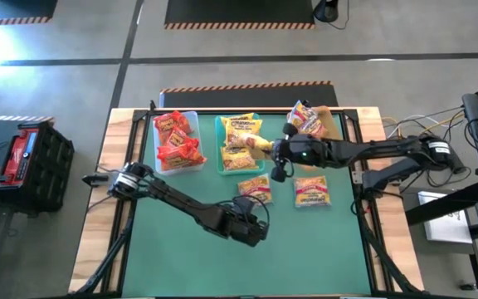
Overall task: Sort Maruchan noodles
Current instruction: Put the yellow noodle pack into the blue bin
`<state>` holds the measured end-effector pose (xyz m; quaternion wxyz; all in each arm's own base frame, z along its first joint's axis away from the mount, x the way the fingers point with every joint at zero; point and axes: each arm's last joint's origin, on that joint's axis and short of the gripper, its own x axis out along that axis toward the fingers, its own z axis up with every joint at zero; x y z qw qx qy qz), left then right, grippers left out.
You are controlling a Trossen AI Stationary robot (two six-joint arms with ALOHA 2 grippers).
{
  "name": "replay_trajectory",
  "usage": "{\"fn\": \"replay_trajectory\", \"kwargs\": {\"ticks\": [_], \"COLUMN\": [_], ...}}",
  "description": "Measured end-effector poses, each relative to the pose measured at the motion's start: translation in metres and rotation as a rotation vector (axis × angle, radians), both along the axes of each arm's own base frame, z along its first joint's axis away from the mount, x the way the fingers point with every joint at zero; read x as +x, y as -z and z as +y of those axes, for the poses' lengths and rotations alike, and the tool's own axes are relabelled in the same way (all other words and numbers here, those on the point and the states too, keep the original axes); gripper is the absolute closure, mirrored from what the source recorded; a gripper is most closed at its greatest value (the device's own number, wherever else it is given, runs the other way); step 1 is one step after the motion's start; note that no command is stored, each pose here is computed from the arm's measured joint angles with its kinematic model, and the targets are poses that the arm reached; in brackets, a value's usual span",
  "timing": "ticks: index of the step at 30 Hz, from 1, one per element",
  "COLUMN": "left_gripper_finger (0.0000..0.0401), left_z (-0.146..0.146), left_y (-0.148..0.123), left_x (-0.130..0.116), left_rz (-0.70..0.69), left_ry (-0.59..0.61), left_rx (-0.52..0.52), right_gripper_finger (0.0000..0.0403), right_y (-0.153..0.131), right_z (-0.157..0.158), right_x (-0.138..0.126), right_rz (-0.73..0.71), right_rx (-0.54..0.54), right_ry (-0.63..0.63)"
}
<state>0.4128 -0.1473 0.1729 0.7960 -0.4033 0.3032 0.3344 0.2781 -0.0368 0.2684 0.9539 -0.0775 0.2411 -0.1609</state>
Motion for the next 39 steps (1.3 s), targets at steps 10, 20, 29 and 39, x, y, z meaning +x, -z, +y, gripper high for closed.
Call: {"fn": "replay_trajectory", "kwargs": {"ticks": [10,20,29,39], "left_gripper_finger": [0.0401,0.0401,0.0401,0.0401], "left_z": [0.000,-0.006,-0.011,-0.011], "left_y": [-0.003,-0.001,0.002,0.002], "left_x": [-0.016,-0.029,-0.039,-0.041], "left_rz": [0.022,0.026,0.010,0.010], "left_ry": [-0.003,-0.016,-0.022,-0.024], "left_rx": [-0.001,-0.015,-0.039,-0.039], "right_gripper_finger": [0.0394,0.0394,0.0394,0.0345], "right_y": [0.005,0.013,0.032,0.026], "right_z": [-0.015,-0.030,-0.041,-0.050], "right_x": [0.040,0.069,0.092,0.112], "right_rz": [0.196,0.330,0.417,0.430], "right_rx": [-0.050,-0.062,-0.055,-0.129], "right_ry": [-0.074,-0.135,-0.123,0.008]}}
